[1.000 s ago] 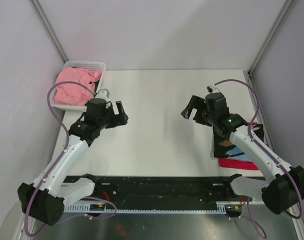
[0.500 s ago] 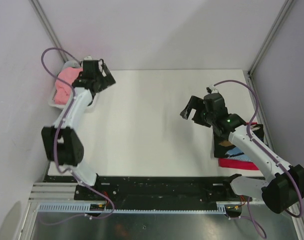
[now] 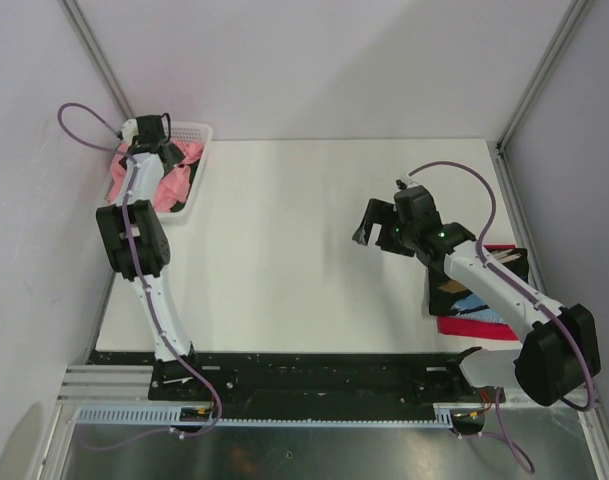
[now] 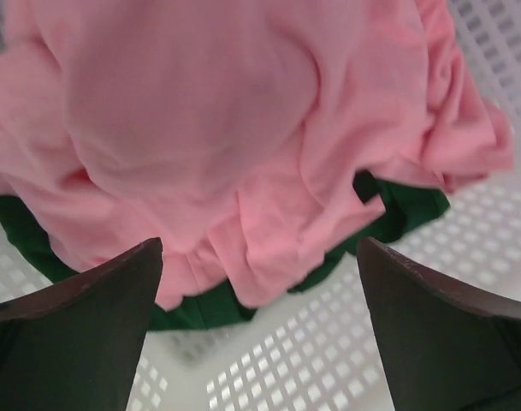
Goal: Fold and stack the t-shirts
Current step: Grab crumpled tshirt from bin with the left arm
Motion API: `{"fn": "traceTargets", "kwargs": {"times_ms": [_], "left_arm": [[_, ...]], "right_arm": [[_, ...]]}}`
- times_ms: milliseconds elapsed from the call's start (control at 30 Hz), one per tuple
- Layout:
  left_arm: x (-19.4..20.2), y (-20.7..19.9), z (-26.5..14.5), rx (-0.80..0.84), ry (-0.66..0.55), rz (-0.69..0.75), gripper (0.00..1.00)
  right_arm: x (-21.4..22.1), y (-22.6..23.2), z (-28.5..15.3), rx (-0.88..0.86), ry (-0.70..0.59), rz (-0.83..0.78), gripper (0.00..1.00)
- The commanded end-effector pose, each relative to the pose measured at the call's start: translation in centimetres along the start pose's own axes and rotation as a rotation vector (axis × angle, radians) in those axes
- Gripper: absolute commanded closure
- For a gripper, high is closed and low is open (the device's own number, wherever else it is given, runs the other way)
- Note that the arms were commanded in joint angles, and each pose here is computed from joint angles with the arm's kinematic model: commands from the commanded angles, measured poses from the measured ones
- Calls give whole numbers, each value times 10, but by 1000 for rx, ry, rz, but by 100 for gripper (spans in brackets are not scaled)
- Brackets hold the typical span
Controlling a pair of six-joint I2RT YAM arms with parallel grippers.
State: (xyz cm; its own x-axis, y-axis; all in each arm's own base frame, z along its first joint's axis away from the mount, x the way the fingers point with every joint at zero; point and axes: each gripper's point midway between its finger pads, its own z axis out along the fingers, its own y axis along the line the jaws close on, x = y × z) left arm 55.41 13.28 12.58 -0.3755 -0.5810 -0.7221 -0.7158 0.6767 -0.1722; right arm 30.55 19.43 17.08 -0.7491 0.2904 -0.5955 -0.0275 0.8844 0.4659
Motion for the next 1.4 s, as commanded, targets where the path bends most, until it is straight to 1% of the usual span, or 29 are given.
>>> {"fn": "traceTargets", "kwargs": {"times_ms": [0,167,233,333,433,500,533,567,633,667,700,733,833,900,1033,1167,1300,1367], "left_arm": [[-49,2,4,-70,-160,-64,1],[-49,22,22,-189,-207,-112,2],[-48,27,31,-208,-210,-122,4],[-44,33,45,-210,-189,-144,10],[-36,36,58,-192,-151,-155,22],[-31,34,66,-161,-119,-149,33],[-29,31,69,-140,-102,-142,41],[-29,29,70,-121,-91,-137,55],[-31,21,66,-75,-78,-128,79],[-33,17,63,-50,-74,-124,90],[-36,12,58,-25,-72,-123,95],[-39,7,50,-2,-74,-123,97],[-53,-6,20,60,-111,-122,100],[-67,-16,-11,122,-160,-129,100],[-77,-34,-72,287,-206,-146,100],[-77,-58,-135,465,-224,-108,100],[-68,-78,-199,614,-239,-58,100],[-66,-86,-239,706,-255,-41,100]], "right_arm": [[0,14,10,-53,17,-44,1],[12,17,25,-67,67,-57,1],[16,16,30,-63,83,-60,1],[21,14,37,-59,105,-62,1],[25,14,40,-57,117,-64,1],[27,14,42,-56,122,-64,1],[27,14,43,-56,124,-64,1],[28,15,43,-56,125,-63,1],[29,16,44,-60,127,-64,1],[30,17,43,-61,128,-63,1],[30,18,43,-63,127,-61,1],[30,19,42,-64,126,-63,1],[30,21,40,-64,119,-62,1],[29,22,38,-63,113,-63,1],[27,23,35,-59,101,-65,2],[25,23,34,-58,89,-70,2],[18,26,32,-72,65,-73,2],[12,27,30,-82,49,-67,2]]}}
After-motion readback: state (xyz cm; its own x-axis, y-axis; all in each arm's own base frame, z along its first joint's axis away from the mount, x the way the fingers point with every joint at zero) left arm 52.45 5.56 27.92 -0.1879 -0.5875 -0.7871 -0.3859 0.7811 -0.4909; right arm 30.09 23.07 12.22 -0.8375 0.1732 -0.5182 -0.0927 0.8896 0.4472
